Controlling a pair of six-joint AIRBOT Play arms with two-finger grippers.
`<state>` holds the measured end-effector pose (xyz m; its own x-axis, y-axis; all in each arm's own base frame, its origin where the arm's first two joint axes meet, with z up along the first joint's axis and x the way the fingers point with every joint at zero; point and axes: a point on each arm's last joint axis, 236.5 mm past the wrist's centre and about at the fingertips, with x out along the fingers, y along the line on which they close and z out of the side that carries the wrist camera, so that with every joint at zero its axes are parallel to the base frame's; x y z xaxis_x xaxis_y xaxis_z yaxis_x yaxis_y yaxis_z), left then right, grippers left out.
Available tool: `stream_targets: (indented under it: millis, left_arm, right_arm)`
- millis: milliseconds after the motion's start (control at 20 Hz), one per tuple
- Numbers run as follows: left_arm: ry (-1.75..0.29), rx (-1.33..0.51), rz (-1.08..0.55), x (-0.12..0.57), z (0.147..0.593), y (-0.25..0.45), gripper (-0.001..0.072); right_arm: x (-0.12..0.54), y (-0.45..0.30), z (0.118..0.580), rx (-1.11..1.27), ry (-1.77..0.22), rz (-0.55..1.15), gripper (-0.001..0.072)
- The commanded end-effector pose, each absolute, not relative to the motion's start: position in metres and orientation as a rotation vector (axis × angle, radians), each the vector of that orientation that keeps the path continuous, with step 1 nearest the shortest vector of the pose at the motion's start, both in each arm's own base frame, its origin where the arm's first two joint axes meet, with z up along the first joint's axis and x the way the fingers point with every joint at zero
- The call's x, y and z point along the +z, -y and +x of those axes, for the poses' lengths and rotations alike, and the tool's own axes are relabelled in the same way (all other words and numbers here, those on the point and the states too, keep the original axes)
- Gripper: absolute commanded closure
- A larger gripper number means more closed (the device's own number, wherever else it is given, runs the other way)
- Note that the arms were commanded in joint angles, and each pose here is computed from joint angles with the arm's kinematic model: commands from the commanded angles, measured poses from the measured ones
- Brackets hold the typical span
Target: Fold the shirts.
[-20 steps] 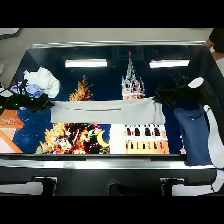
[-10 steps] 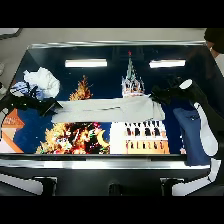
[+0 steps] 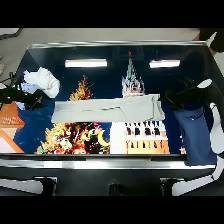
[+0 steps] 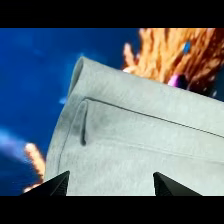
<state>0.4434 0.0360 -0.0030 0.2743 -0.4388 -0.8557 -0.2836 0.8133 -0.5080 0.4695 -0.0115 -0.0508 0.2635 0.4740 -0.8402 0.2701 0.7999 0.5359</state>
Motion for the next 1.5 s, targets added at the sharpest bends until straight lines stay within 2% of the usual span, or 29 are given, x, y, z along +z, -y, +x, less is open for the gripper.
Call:
stream_targets:
  millis: [0, 200, 300, 500, 700, 850, 1000, 1450]
  left_arm:
    - [-1.267, -0.138, -0.623, 0.027, 0.442, -0.029, 0.0076]
    - [-1.256, -0.167, -0.593, 0.037, 0.442, -0.014, 0.0082]
    - [-1.262, -0.179, -0.584, 0.036, 0.443, -0.007, 0.0089]
    - [-1.263, -0.188, -0.575, 0.035, 0.444, -0.001, 0.0089]
    - [-1.263, -0.188, -0.576, 0.035, 0.444, -0.001, 0.0089]
    - [-1.263, -0.188, -0.576, 0.035, 0.444, -0.001, 0.0089]
    - [-1.263, -0.189, -0.576, 0.035, 0.444, -0.001, 0.0089]
    - [-1.261, -0.187, -0.576, 0.035, 0.445, -0.002, 0.0090]
  right_arm:
    - [-0.077, 0.016, 0.455, 0.196, -1.408, 0.657, 0.0002]
    - [-0.087, 0.004, 0.451, 0.279, -1.430, 0.663, 0.0008]
    - [-0.068, -0.008, 0.447, 0.393, -1.422, 0.640, 0.0011]
    - [-0.023, -0.027, 0.460, 0.458, -1.317, 0.723, 0.0027]
    - [-0.030, -0.033, 0.453, 0.415, -1.377, 0.692, 0.0031]
    - [-0.055, -0.038, 0.450, 0.331, -1.437, 0.514, 0.0030]
    - [-0.076, -0.013, 0.458, 0.128, -1.441, 0.378, 0.0030]
    - [-0.078, -0.007, 0.462, 0.054, -1.429, 0.392, 0.0009]
